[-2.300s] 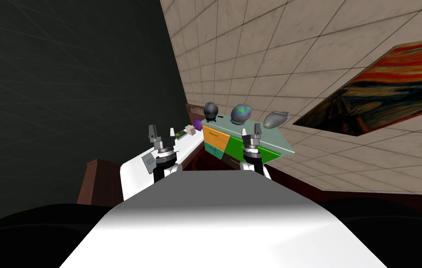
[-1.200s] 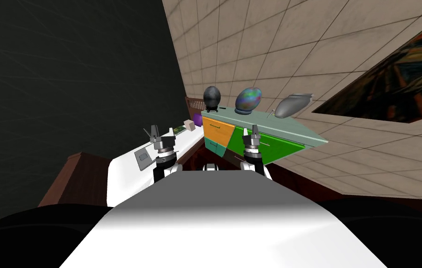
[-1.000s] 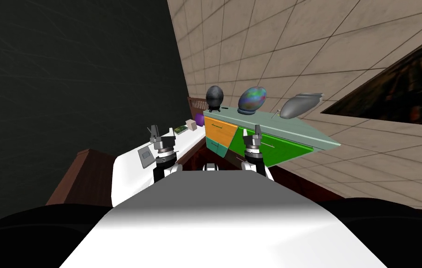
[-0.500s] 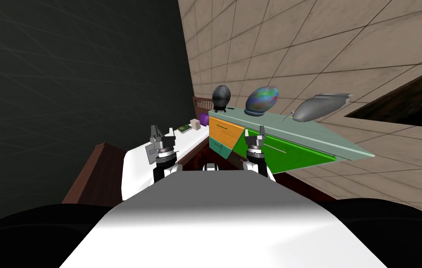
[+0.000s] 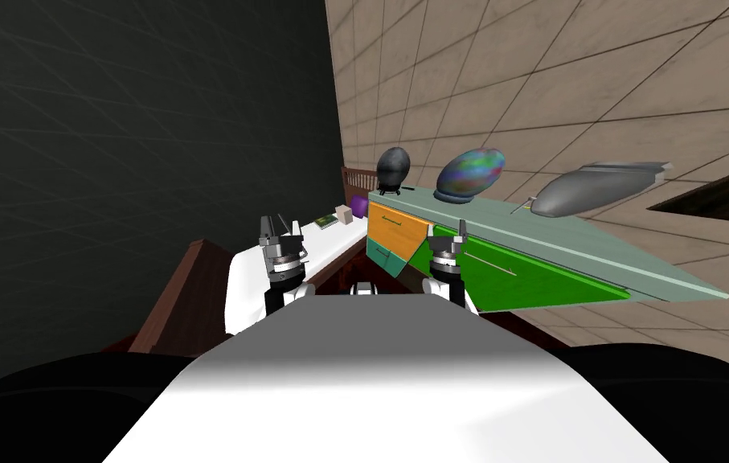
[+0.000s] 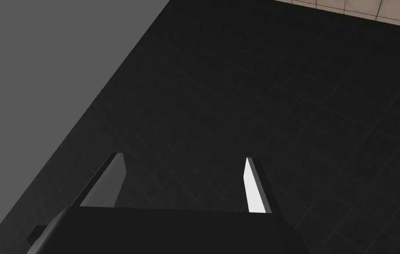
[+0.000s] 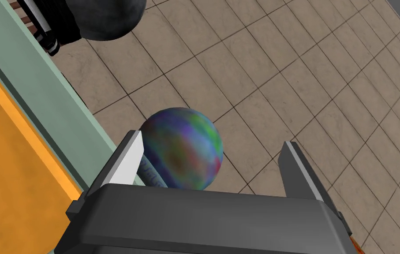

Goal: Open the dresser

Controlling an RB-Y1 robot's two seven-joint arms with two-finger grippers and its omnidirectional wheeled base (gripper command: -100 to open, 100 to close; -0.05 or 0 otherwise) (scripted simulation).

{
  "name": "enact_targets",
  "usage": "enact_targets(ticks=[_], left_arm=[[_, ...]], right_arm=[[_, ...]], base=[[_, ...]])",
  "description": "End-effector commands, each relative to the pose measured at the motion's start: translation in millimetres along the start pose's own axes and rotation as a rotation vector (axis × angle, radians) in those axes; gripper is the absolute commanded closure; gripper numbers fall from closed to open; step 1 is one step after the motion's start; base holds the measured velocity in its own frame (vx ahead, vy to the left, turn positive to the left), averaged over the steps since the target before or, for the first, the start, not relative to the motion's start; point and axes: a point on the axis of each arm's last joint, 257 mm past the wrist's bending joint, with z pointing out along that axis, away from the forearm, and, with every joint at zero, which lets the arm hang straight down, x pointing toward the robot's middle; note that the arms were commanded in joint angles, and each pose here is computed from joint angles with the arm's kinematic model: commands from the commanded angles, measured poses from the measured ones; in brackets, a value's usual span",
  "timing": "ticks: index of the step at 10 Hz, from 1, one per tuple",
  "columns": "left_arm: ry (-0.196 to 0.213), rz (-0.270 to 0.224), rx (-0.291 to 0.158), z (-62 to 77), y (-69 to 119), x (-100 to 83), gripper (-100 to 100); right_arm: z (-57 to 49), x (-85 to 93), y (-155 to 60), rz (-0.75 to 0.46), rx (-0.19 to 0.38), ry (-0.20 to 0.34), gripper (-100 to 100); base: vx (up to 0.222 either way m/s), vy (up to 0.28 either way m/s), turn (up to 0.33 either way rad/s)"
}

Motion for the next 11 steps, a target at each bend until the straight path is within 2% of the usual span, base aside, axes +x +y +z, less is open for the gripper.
enact_targets(ticks=[1, 2, 3, 4, 5, 7, 8, 9, 10, 11], left_arm=[[0.0, 0.0, 0.0, 0.0, 0.0, 0.0, 0], [0.0, 0.0, 0.0, 0.0, 0.0, 0.0, 0], [0.0, 0.0, 0.0, 0.0, 0.0, 0.0, 0], [0.0, 0.0, 0.0, 0.0, 0.0, 0.0, 0], [0.0, 0.0, 0.0, 0.0, 0.0, 0.0, 0], [0.0, 0.0, 0.0, 0.0, 0.0, 0.0, 0], [0.0, 0.0, 0.0, 0.0, 0.0, 0.0, 0], [0.0, 0.0, 0.0, 0.0, 0.0, 0.0, 0], [0.0, 0.0, 0.0, 0.0, 0.0, 0.0, 0], [0.0, 0.0, 0.0, 0.0, 0.0, 0.0, 0]], right_arm=[[-1.8, -20.8, 6.0, 0.098, -0.029, -0.039, -100], [-1.8, -20.8, 6.0, 0.126, -0.03, -0.038, -100], [-3.7, -36.4, 9.5, 0.171, -0.053, -0.067, -100], [-3.7, -36.6, 9.6, 0.199, -0.054, -0.067, -100], [-5.9, -52.5, 13.3, 0.242, -0.081, -0.095, -100], [-6.0, -53.0, 13.5, 0.28, -0.084, -0.096, -100], [-8.9, -70.0, 17.7, 0.337, -0.115, -0.126, -100], [-8.9, -70.0, 17.7, 0.36, -0.117, -0.125, -100], [-12.2, -86.5, 21.7, 0.404, -0.149, -0.153, -100], [-12.4, -87.3, 22.0, 0.435, -0.154, -0.154, -100]], base=[[0.033, 0.049, 0.187], [0.026, 0.038, 0.112], [0.028, 0.043, 0.174], [0.024, 0.041, 0.109], [0.041, 0.053, 0.171], [0.023, 0.037, 0.058], [0.018, 0.033, 0.203], [0.026, 0.034, 0.114], [0.038, 0.046, 0.158], [0.037, 0.04, 0.131]])
